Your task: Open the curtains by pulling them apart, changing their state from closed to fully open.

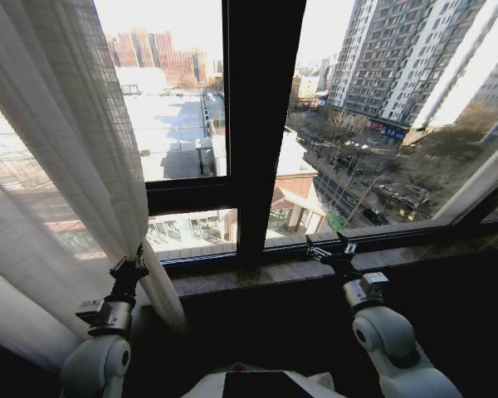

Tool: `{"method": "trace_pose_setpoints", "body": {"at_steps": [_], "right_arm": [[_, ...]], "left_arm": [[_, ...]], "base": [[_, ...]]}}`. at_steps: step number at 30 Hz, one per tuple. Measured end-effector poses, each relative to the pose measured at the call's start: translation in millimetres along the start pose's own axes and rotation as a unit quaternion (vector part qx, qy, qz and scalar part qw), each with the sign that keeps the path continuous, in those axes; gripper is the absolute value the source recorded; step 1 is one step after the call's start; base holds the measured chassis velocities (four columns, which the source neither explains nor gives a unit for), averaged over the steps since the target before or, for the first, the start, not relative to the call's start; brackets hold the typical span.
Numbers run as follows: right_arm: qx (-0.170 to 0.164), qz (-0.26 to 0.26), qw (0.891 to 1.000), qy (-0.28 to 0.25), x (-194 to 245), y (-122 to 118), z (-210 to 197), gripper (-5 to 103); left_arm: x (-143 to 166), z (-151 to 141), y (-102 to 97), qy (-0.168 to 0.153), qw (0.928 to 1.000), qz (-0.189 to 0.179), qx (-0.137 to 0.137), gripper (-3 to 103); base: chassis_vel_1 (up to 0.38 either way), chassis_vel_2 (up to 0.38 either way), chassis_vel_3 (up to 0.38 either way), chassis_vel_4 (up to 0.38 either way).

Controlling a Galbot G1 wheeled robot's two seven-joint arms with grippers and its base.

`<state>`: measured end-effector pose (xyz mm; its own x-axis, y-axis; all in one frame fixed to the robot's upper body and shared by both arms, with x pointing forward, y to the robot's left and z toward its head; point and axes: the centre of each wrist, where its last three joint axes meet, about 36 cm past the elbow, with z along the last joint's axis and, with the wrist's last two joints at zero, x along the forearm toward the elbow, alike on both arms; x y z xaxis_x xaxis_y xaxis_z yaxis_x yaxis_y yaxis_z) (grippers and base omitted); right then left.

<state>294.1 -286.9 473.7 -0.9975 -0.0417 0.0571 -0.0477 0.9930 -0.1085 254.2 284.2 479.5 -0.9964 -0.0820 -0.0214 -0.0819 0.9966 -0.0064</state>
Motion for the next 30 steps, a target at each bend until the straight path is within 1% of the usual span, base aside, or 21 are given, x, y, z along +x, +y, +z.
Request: {"method": "trace_pose_setpoints", "body": {"at_steps": [1,5,16,22,30], "right_arm": [[0.010,0.002,1.000,-0.001,0,1,1,100],[0.021,0.005,1.000,-0.001,1,3,1,100],[0.024,0.002,1.000,-0.002,5,16,2,100],[0.024,0.002,1.000,-0.003,4,18,2,100],[0.023,0.000,1.000,-0.002,5,20,2,100]], "left_arm": [[0,0,-0.1,0.000,1.0000,0.001,0.000,0],[0,0,-0.5,0.000,1.0000,0.002,0.000,0],[2,-3,3.3,-0.003,1.0000,0.004,-0.008,0],[2,-4,3.6,-0.004,1.0000,0.003,-0.008,0],[3,-4,2.4,-0.003,1.0000,0.003,-0.005,0]], "base": [[0.000,0.000,0.000,0.000],[0.000,0.000,0.000,0.000],[0.012,0.009,-0.006,-0.008],[0.129,0.123,-0.129,-0.112],[0.235,0.224,-0.255,-0.234]]}}
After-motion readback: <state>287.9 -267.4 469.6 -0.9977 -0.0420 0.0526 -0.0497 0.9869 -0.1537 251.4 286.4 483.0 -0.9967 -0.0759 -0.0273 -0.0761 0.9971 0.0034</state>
